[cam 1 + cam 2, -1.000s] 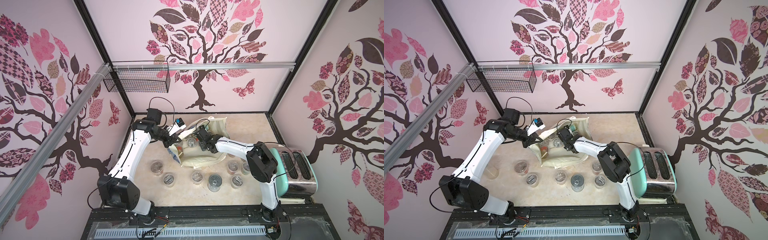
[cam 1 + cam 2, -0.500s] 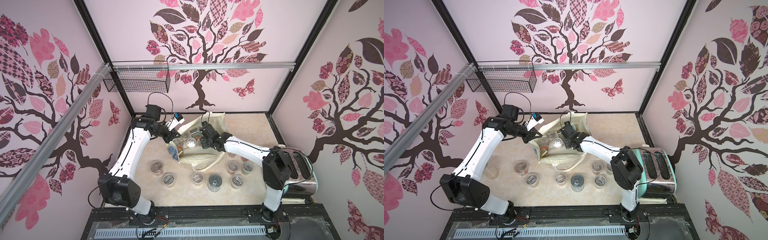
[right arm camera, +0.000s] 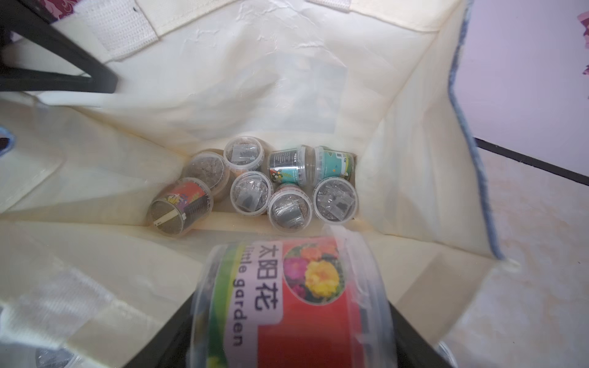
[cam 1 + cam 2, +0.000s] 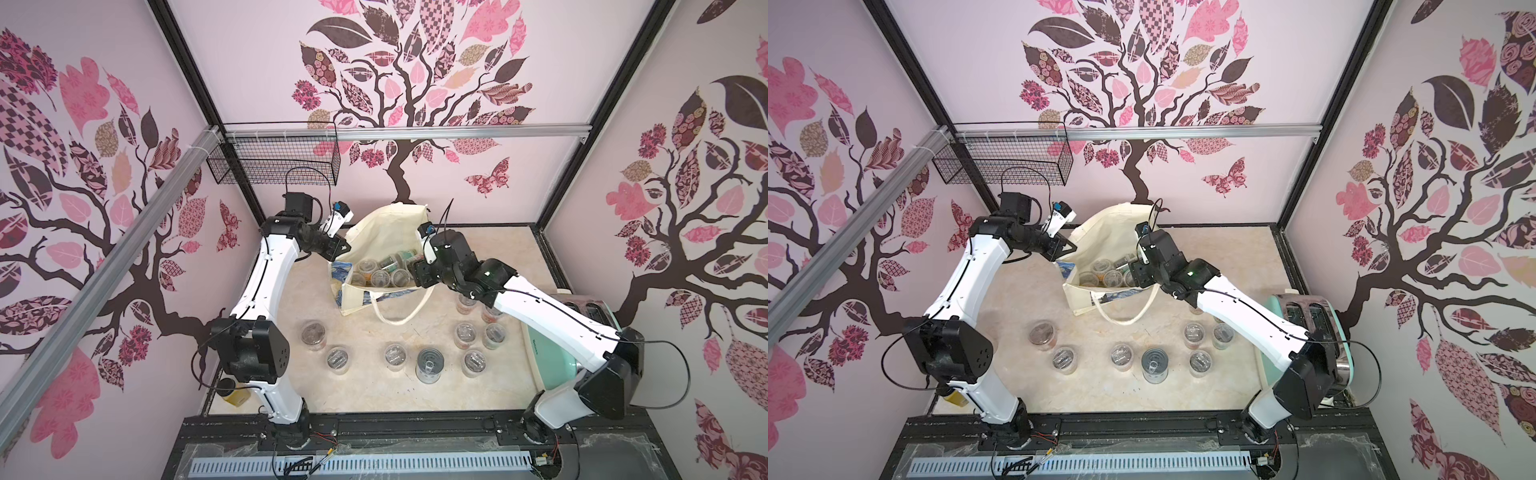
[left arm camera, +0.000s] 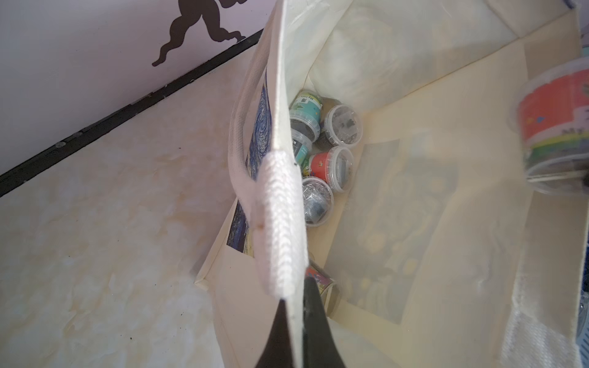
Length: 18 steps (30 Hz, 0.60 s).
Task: Take out the seed jars from the canvas bag
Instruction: Pick up the seed jar from the canvas bag, then place the seed jar at the center of the board.
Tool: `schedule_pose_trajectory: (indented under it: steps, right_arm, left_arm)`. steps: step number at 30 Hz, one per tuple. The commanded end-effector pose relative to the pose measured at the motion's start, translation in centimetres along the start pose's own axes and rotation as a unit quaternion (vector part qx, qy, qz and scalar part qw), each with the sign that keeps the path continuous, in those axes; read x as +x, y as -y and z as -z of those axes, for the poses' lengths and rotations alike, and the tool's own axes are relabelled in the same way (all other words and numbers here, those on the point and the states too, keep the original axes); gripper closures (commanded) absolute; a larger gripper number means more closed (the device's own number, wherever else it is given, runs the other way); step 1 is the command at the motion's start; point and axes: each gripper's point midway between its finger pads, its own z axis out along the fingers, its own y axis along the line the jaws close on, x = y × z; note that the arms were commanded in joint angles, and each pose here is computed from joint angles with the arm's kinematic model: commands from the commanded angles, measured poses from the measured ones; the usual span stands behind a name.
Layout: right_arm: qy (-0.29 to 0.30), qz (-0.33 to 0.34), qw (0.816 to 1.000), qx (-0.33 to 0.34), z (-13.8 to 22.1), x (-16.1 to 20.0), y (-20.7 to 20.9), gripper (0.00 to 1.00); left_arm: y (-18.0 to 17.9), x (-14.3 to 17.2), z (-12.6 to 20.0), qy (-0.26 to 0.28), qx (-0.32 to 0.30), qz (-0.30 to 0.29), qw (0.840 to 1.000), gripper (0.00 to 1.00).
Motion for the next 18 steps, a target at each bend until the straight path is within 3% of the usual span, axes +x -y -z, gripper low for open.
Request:
schedule_pose_trajectory:
  steps: [1,8,13,18]
  right_arm:
    - [0.010,-0.001,1.000,0.018,3.9,-1.3,1.3,0.32]
    - [-0.015,0.004,0.997,0.074,7.3,1.5,4.3,0.32]
    - [-0.014,-0.001,0.998,0.069,8.7,3.6,4.9,0.32]
    - [-0.051,0.045,0.996,0.056,6.9,8.0,4.7,0.32]
  left_arm:
    - [-2.0,0.2,-1.0,-0.010,-0.030,0.012,0.999,1.00]
    - [-3.4,0.4,-1.9,-0.022,-0.036,0.034,0.999,1.00]
    - [-3.3,-0.1,-1.8,-0.015,-0.030,0.044,0.998,1.00]
    - [-3.2,-0.5,-1.5,-0.010,-0.031,0.042,0.999,1.00]
